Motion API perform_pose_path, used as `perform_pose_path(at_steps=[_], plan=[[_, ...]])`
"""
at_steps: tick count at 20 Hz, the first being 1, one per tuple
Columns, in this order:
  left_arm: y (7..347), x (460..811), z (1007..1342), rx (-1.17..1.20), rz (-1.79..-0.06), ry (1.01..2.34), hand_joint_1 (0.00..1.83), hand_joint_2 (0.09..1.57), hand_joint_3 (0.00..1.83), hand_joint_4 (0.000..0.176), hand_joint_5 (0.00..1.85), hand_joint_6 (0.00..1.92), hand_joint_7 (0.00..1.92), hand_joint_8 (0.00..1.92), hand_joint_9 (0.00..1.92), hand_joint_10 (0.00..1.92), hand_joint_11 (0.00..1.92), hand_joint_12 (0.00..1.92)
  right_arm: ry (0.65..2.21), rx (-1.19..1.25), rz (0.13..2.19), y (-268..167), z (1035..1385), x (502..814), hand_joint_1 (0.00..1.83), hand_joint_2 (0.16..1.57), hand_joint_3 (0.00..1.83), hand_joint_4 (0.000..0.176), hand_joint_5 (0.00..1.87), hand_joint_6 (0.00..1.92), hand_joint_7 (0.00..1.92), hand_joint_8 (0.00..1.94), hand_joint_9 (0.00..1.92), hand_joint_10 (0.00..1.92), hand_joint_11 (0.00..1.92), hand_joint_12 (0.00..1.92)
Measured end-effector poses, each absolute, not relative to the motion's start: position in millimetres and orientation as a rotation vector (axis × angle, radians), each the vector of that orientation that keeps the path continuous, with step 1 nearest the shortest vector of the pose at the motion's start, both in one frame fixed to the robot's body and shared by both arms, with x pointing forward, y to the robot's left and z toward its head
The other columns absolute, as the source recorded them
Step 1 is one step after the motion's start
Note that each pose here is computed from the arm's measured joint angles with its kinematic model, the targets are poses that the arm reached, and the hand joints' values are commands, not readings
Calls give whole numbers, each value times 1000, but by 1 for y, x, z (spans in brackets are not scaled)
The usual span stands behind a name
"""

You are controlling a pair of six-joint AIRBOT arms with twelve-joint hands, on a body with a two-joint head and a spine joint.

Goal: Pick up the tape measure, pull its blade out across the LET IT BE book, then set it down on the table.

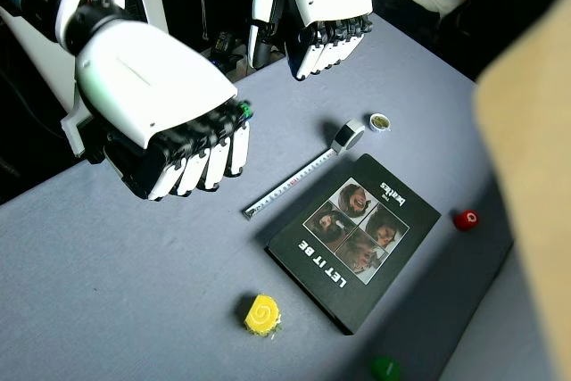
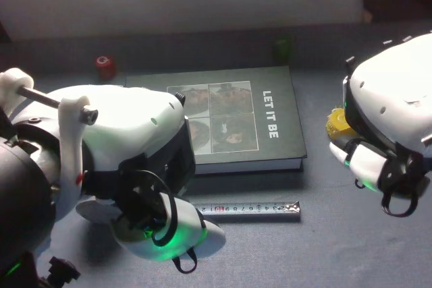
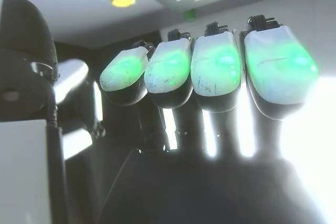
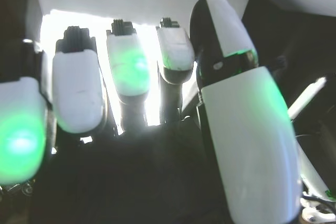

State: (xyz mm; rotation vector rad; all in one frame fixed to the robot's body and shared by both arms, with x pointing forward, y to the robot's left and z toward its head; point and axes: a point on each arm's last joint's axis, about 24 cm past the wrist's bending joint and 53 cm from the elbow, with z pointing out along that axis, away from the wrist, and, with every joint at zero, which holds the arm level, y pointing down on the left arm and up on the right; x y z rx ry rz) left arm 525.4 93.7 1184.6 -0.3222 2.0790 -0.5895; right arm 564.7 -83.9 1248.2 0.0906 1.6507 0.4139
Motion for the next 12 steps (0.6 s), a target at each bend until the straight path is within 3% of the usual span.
perform_pose_path(at_steps=[1, 2, 5, 7, 12], plan=[[94, 526, 1185, -321, -585, 2077, 59, 1094, 104, 64, 203, 60, 173, 50, 178, 70, 7, 805, 1642, 86, 407, -85, 1250, 565, 85, 988, 285, 115, 6, 13, 0, 9, 0, 0, 0, 0], [96, 526, 1184, -321, -577, 2079, 47, 1135, 17, 55, 209, 12, 177, 8, 196, 18, 0, 819, 1637, 81, 399, -85, 1251, 565, 78, 1094, 65, 112, 4, 2, 0, 0, 0, 0, 0, 0], [97, 527, 1184, -328, -576, 2077, 32, 1132, 4, 24, 196, 1, 167, 0, 193, 6, 0, 802, 1663, 101, 406, -86, 1243, 564, 81, 1093, 33, 111, 0, 0, 0, 0, 0, 0, 0, 0], [99, 530, 1186, -328, -571, 2068, 2, 1132, 2, 7, 196, 0, 164, 0, 189, 2, 0, 777, 1643, 95, 404, -86, 1248, 565, 42, 1103, 32, 91, 0, 0, 0, 0, 0, 0, 0, 0], [104, 535, 1182, -348, -557, 2075, 0, 1132, 2, 1, 196, 0, 163, 0, 187, 1, 0, 769, 1645, 146, 405, -95, 1246, 569, 49, 1095, 25, 86, 0, 0, 2, 1, 0, 0, 0, 0]])
